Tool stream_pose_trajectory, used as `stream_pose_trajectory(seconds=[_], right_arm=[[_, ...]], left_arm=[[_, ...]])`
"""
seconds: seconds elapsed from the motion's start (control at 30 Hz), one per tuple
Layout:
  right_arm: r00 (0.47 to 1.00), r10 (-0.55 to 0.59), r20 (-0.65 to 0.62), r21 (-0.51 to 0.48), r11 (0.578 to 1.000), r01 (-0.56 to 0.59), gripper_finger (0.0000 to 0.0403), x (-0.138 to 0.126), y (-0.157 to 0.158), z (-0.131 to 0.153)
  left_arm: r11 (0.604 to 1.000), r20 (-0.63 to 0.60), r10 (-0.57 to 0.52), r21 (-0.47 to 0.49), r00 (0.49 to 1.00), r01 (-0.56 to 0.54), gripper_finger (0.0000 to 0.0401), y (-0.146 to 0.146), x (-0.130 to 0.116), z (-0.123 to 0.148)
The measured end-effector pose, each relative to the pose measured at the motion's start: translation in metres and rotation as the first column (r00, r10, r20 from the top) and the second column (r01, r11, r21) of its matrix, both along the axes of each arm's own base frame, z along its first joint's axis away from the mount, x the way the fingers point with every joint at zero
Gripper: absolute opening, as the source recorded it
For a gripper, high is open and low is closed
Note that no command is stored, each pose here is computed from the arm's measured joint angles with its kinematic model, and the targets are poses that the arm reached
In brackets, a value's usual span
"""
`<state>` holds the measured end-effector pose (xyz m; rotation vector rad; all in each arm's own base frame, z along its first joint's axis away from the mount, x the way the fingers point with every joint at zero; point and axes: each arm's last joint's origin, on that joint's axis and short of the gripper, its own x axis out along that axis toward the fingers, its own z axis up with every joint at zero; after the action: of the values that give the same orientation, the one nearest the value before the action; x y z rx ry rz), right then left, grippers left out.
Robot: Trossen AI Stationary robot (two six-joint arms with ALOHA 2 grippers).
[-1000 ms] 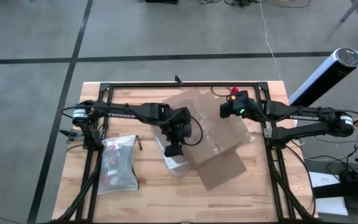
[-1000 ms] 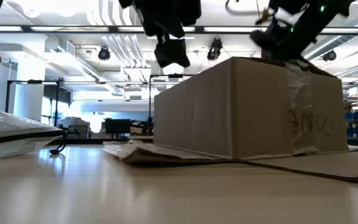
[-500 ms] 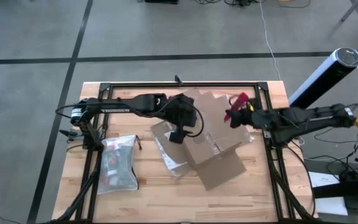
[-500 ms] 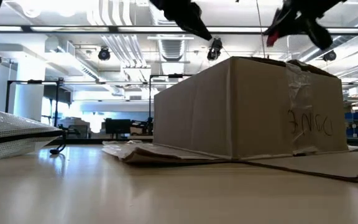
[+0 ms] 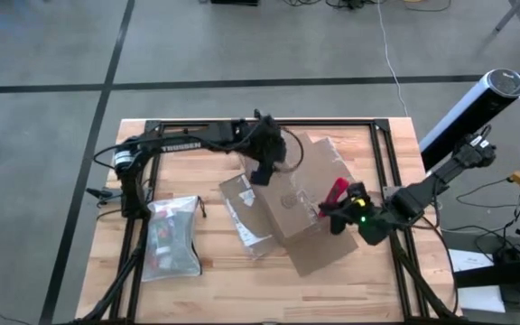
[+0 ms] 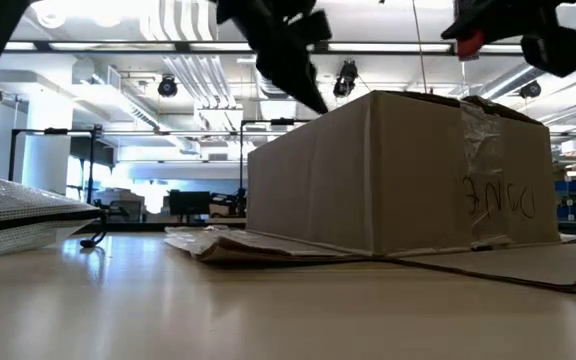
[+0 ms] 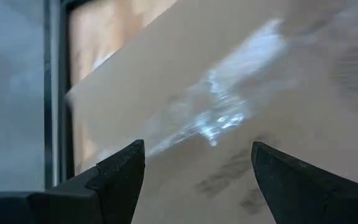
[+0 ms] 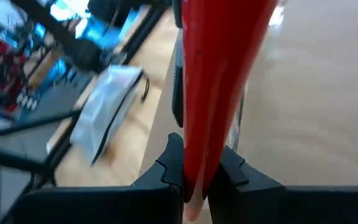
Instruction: Unpack boxes
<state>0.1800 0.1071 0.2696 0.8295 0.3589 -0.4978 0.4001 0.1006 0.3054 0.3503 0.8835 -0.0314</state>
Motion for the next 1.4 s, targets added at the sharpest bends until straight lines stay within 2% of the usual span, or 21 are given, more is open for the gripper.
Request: stream_pose_trajectory(seconds=[0.13,0.27,0.47,0.7,0.9,1.13,1.4], right_arm=[[0.990,0.137,-0.025,0.008,0.991,-0.137,0.0015,-0.006,0.013,0.003],[0.980,0.173,-0.102,0.040,0.985,-0.170,0.0015,-0.011,0.015,-0.003],[0.958,0.038,-0.286,0.037,0.999,-0.029,0.0015,-0.026,0.003,-0.019],[0.898,-0.145,-0.414,-0.028,0.989,0.147,0.0015,-0.041,-0.017,-0.026],[0.882,-0.200,-0.427,-0.080,0.980,0.184,0.0015,-0.032,-0.032,-0.026],[0.846,-0.259,-0.466,-0.149,0.965,0.214,0.0015,-0.021,-0.056,-0.025],[0.830,-0.312,-0.462,-0.226,0.946,0.231,0.0015,-0.006,-0.086,-0.022]], left_arm=[[0.988,0.027,0.134,-0.082,0.991,-0.131,0.0275,0.033,-0.006,-0.002],[0.973,0.031,0.197,-0.127,0.980,-0.192,0.0275,0.054,-0.010,-0.007],[0.963,-0.053,0.206,-0.164,0.977,-0.212,0.0275,0.063,-0.006,-0.031],[0.918,-0.197,0.186,-0.315,0.963,-0.242,0.0275,0.055,-0.010,-0.048],[0.899,-0.304,0.173,-0.341,0.937,-0.276,0.0275,0.039,-0.017,-0.048],[0.893,-0.321,0.174,-0.348,0.931,-0.286,0.0275,0.028,-0.016,-0.047],[0.864,-0.371,0.161,-0.394,0.914,-0.313,0.0275,0.017,-0.020,-0.044]])
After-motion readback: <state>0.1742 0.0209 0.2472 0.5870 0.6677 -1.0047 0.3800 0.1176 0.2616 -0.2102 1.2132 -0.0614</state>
